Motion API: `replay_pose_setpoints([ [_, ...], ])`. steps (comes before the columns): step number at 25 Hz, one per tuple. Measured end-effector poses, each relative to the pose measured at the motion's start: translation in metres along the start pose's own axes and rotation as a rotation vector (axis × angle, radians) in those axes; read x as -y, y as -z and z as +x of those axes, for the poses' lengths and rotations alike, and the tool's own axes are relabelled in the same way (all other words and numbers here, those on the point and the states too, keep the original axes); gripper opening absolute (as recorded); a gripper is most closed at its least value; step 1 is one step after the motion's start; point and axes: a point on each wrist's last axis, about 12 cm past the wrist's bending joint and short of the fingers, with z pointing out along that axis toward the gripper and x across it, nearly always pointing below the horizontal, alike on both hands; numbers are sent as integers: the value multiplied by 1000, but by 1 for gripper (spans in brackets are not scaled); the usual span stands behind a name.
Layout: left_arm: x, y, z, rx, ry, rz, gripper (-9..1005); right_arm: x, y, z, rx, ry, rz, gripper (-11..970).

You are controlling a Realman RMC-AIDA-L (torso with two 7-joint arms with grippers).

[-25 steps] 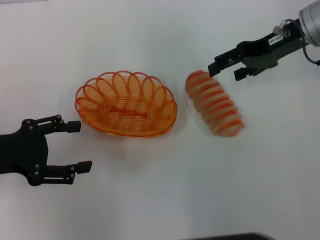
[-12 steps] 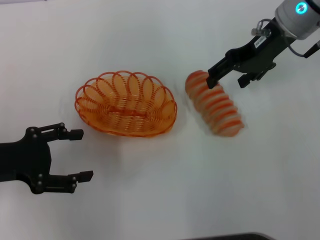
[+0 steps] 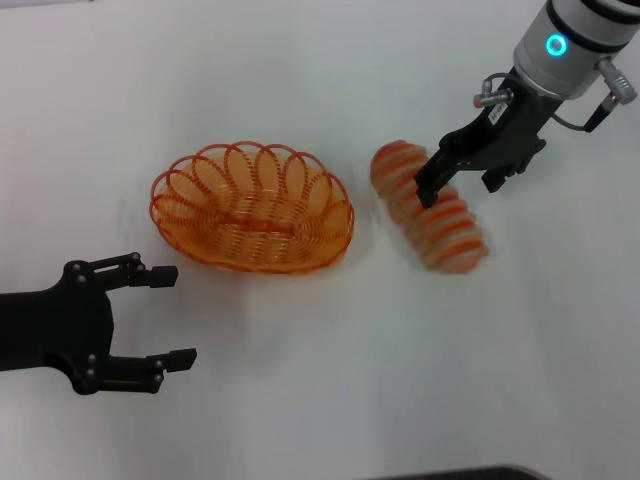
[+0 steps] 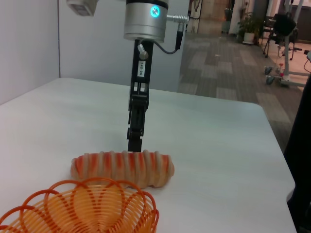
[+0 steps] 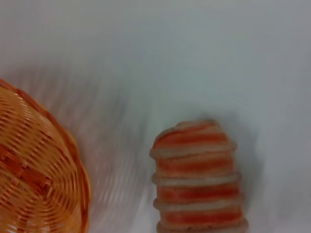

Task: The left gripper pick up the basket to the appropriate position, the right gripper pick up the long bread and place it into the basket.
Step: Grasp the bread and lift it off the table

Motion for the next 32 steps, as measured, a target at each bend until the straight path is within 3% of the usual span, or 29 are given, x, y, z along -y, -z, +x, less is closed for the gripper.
replay_pose_setpoints([
  [16, -1, -3, -1, 13, -12, 3, 878, -15, -18, -10, 16, 56, 32, 948],
  [32, -2, -4, 0, 11, -17, -6, 877, -20, -30, -15, 32, 89, 59, 945],
])
